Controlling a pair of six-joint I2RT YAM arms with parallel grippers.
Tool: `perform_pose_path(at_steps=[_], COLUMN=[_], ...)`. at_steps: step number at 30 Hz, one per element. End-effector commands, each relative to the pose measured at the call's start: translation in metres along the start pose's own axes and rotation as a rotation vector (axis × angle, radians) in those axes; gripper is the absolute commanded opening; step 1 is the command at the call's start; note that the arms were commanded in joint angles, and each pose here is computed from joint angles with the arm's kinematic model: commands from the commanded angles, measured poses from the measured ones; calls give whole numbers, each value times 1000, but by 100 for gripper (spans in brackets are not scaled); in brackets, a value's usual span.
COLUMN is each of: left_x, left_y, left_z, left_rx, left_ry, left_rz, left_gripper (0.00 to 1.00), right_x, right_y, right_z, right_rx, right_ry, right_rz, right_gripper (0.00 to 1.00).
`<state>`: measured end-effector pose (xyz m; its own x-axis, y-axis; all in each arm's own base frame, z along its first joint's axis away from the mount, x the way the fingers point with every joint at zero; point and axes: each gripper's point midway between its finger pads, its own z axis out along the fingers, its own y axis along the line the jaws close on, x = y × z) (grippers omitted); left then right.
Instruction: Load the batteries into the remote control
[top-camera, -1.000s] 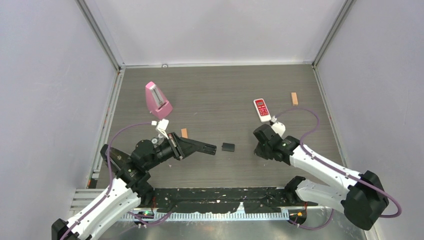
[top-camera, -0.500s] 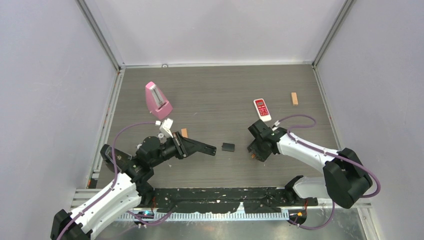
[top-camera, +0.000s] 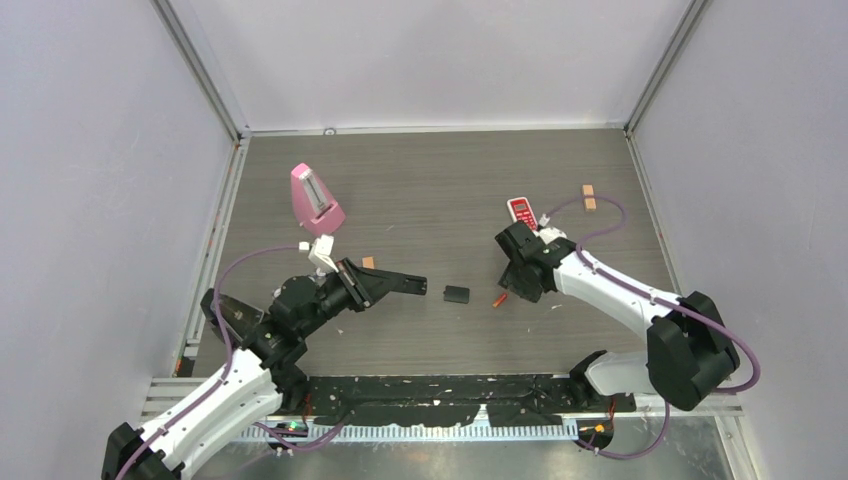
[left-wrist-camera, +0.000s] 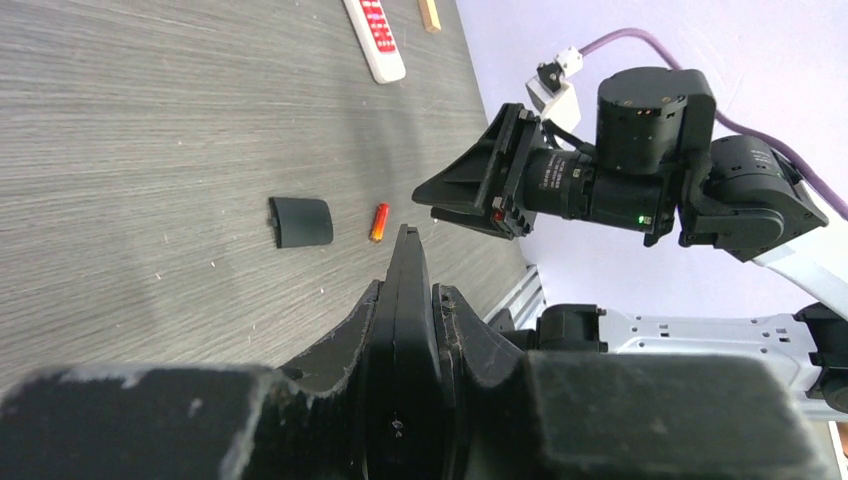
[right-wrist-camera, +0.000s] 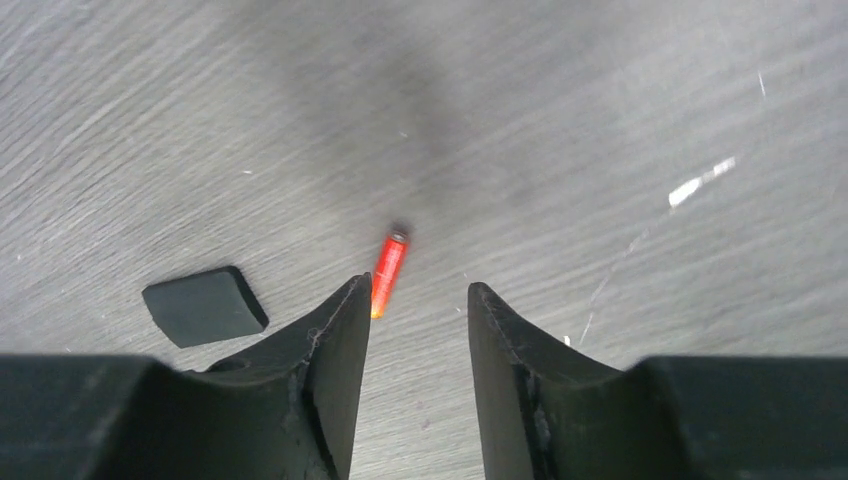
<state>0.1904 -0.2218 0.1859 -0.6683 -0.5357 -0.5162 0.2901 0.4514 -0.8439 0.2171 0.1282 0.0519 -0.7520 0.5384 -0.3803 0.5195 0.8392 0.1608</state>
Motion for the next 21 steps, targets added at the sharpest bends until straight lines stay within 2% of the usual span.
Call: perform_pose_path(at_steps=[1, 4, 7, 11, 15, 21], left_x=[-20, -20, -22, -24, -30, -42], left_y=[-13, -13, -13, -16, -15, -17], left_z=[-1, -3, -3, -4, -7, -14], left_rx=[45, 44, 41, 31, -8, -31], left_ry=[-100, -102, -108, -104, -110, -152], left_rz=[8, 13, 16, 31, 66, 77], left_gripper=[0, 0, 0, 0, 0, 0], right_x=[-37, -46, -53, -58, -30, -10], right_y=[26, 30, 44, 54, 45, 15], right_z=[-10, -17, -28, -36, -37, -21], right_rx=[-74, -112, -169, -225, -380, -425], right_ry=[-120, -150, -153, -153, -50, 37], right_rz=[-317, -540, -721, -1004, -1411, -1713], right_gripper=[44, 43, 47, 45, 47, 49])
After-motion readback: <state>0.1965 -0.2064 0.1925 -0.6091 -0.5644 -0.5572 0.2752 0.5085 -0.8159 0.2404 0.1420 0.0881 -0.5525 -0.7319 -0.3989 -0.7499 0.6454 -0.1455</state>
